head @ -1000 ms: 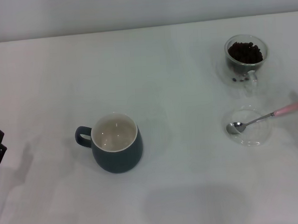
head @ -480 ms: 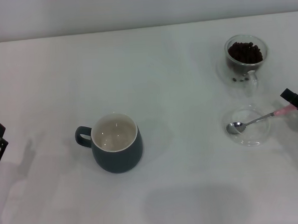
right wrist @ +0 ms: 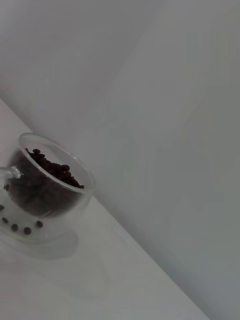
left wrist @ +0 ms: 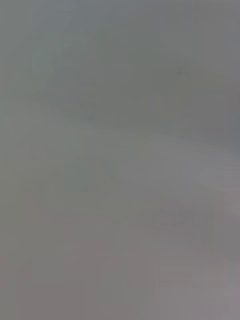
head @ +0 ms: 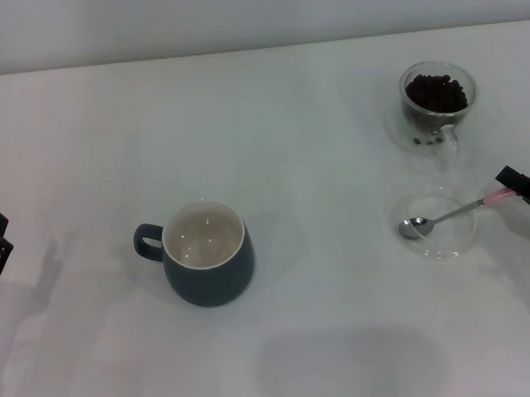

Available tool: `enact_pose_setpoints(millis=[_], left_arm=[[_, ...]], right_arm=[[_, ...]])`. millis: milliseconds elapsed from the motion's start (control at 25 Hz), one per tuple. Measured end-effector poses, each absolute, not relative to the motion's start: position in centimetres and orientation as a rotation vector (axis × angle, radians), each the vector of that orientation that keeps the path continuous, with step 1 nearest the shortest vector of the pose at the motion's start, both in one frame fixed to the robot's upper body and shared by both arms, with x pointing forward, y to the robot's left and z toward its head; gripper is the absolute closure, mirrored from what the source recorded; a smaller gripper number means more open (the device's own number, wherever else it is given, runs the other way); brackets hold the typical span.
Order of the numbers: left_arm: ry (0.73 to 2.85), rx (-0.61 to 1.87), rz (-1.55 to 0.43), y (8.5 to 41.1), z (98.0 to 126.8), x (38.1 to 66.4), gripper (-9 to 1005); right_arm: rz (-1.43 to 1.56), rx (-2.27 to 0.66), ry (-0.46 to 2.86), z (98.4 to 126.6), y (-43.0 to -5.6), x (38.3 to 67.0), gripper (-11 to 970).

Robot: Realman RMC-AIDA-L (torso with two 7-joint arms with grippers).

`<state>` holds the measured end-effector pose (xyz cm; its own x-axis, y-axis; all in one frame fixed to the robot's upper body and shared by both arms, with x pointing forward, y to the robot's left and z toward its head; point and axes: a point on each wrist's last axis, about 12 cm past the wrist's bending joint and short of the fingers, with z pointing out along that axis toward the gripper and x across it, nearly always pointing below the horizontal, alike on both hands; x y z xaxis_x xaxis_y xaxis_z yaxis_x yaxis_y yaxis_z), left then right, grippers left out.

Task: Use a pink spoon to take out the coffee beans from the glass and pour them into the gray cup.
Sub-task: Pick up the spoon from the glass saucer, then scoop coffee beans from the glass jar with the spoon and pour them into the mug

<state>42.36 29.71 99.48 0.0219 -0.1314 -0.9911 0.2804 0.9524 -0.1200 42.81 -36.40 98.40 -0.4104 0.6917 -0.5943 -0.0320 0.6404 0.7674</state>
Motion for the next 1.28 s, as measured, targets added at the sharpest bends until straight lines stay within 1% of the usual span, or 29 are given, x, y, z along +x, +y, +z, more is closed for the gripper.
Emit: enact_pose_setpoints(millis=[120, 360, 800, 1080, 1280], left_arm=[[1.516, 0.117, -0.317, 29.7, 99.5, 42.5, 240], [1.512, 0.104, -0.306, 29.9, 99.6, 42.6, 239], [1.511, 0.113, -0.301, 30.1, 99.6, 42.8, 240], [1.512, 0.111, -0.3, 30.1, 99.6, 42.7, 239], [1.515, 0.112, -0.295, 30.2, 99.6, 42.6, 239]], right_arm=[[0.894, 0.535, 1.834, 98.4, -36.3, 42.9, 638], [0.918, 0.526, 1.83, 98.6, -36.2, 42.8, 778], [1.001, 0.488, 1.728, 100.2, -36.6, 42.9, 796], [0.99, 0.404, 1.647, 102.5, -38.0, 44.8, 809], [0.957, 0.296, 1.526, 105.5, -38.9, 47.4, 809]])
